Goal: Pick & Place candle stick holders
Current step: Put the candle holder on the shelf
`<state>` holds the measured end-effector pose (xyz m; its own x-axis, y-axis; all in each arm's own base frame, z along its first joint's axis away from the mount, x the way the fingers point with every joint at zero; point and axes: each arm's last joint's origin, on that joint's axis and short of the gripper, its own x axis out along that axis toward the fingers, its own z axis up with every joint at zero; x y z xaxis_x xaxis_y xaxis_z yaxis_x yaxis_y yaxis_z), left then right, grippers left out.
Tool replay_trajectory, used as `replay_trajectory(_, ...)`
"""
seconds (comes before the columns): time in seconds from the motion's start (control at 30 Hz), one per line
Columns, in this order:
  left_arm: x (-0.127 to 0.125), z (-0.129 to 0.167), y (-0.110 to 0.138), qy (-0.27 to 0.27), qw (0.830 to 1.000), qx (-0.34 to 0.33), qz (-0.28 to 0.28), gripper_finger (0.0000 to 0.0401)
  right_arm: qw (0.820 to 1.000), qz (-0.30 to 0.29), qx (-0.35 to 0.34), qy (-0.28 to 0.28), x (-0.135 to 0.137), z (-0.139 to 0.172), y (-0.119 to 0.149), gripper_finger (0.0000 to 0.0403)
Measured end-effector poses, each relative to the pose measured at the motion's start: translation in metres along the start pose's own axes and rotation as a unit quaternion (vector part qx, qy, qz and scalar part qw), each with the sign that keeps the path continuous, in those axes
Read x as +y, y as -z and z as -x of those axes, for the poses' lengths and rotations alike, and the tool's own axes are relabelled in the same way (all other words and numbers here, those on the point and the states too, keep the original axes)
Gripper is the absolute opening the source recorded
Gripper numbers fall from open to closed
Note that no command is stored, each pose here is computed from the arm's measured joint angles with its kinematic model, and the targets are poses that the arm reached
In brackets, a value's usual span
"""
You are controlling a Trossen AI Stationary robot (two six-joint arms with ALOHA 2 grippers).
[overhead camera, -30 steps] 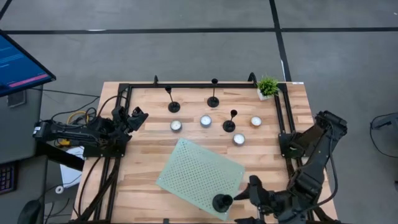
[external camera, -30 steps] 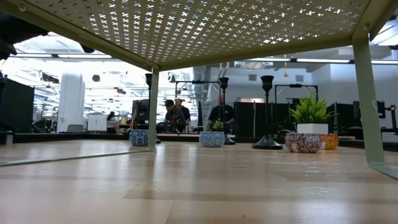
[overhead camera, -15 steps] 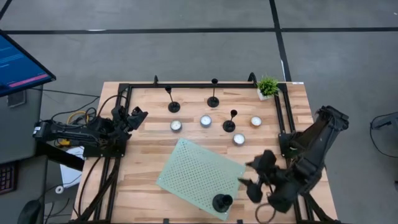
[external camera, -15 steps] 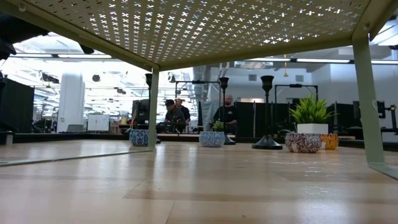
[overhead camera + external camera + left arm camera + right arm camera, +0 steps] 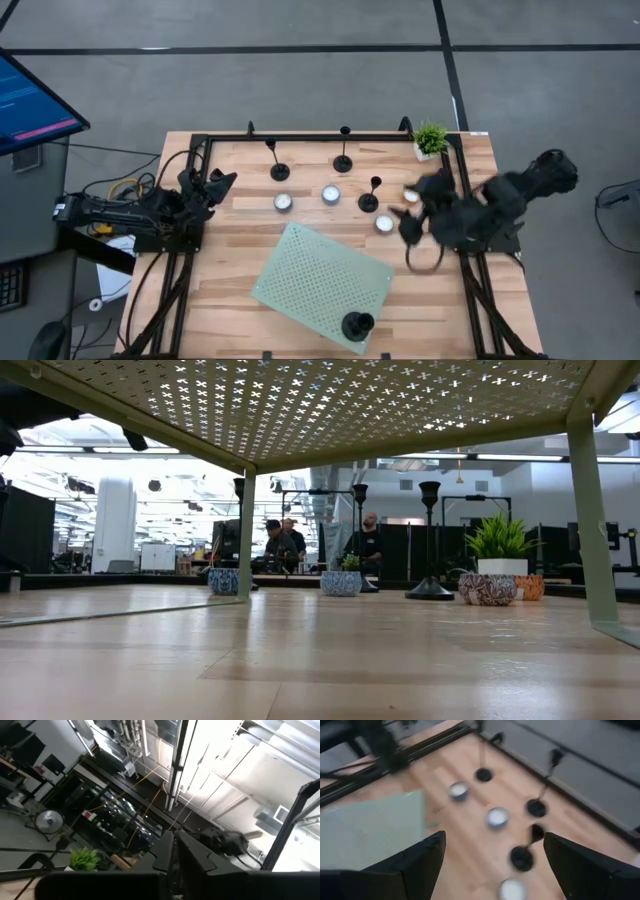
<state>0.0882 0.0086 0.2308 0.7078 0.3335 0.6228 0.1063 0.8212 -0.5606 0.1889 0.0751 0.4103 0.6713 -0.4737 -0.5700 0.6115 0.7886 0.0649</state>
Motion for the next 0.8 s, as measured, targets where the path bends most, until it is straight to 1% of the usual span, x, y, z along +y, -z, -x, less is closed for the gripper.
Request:
replay_trajectory(0.2, 0.001, 0.000, 0.000, -0.012, 1.000, -0.006, 0.004, 0.0070, 0.998, 0.003, -0.026, 0.052, -0.043, -0.008, -0.029, 0.0327)
replay_trajectory(0.33, 0.001, 0.000, 0.000, -0.019, 1.000, -0.009, 0.004, 0.0094, 0.997, 0.011, -0.019, 0.071, -0.065, -0.024, -0.047, 0.0327)
replay_trajectory(0.53, 0.001, 0.000, 0.000, -0.022, 1.000, -0.010, 0.005, 0.0123, 0.998, 0.035, -0.011, 0.045, -0.089, -0.057, -0.071, 0.0327)
replay_trajectory(0.6, 0.002, 0.000, 0.000, -0.023, 1.000, -0.008, 0.004, 0.0131, 0.998, 0.055, 0.001, 0.032, -0.097, -0.071, -0.070, 0.0327)
replay_trajectory(0.67, 0.002, 0.000, 0.001, -0.024, 1.000, -0.007, 0.004, 0.0137, 0.998, 0.061, -0.003, 0.002, -0.102, -0.084, -0.070, 0.0327)
replay_trajectory(0.8, 0.003, -0.001, 0.004, -0.032, 0.999, 0.001, 0.003, 0.0144, 0.995, 0.087, 0.011, -0.041, -0.115, -0.111, -0.056, 0.0327)
